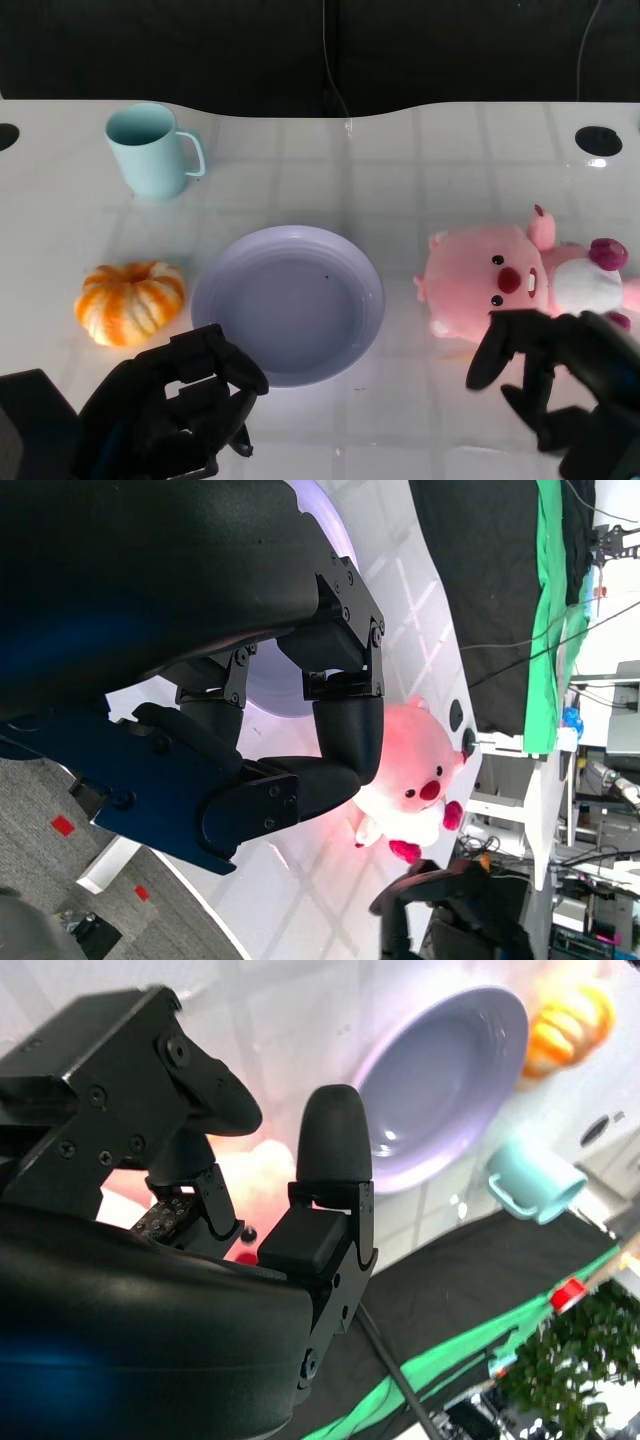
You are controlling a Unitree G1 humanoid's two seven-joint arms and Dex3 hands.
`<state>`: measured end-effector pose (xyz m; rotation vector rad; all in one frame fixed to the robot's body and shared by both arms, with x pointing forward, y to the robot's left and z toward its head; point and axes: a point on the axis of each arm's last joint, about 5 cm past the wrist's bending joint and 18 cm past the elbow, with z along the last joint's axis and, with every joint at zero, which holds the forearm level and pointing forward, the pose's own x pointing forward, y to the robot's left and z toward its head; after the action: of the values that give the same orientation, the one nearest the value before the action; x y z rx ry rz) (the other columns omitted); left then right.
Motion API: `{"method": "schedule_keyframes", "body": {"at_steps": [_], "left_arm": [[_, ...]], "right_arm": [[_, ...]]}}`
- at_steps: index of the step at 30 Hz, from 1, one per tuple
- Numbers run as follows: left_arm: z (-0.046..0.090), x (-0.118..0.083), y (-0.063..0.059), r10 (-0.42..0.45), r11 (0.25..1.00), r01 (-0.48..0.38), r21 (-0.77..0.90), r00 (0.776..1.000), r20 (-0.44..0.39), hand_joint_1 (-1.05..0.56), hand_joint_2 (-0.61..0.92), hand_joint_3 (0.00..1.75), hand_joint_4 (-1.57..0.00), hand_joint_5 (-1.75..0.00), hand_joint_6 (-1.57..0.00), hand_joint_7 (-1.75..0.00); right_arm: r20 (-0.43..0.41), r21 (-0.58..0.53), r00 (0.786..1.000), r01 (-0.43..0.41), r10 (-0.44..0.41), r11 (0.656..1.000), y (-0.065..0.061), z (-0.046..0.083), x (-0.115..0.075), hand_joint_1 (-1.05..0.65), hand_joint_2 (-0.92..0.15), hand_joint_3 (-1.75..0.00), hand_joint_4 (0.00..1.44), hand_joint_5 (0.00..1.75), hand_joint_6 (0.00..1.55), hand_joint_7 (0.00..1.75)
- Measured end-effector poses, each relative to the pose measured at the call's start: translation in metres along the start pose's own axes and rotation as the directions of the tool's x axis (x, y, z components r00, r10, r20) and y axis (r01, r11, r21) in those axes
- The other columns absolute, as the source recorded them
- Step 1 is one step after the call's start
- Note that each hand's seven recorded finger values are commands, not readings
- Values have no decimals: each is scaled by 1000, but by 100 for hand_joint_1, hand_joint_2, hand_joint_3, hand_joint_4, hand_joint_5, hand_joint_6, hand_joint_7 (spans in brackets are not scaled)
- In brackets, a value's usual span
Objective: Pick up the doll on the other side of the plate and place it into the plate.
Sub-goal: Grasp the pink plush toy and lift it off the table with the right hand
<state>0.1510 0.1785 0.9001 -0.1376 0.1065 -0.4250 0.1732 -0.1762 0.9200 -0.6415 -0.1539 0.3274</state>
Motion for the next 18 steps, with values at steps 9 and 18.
{"method": "schedule_keyframes", "body": {"at_steps": [9, 18], "left_arm": [[0, 1, 0, -1, 1000, 1, 0, 1000, -1, -41, 75, 74, -63, -175, -68, -136], [0, 1, 0, 0, 1000, 0, 0, 1000, -5, -40, 76, 76, -63, -175, -67, -137]], "right_arm": [[-42, -46, 998, 34, -36, 998, -38, 23, 0, -27, -90, -9, 50, 73, 52, 26], [-177, -203, 983, 8, -45, 979, -61, 48, -2, -57, -92, -13, 21, 51, 19, 4]]}}
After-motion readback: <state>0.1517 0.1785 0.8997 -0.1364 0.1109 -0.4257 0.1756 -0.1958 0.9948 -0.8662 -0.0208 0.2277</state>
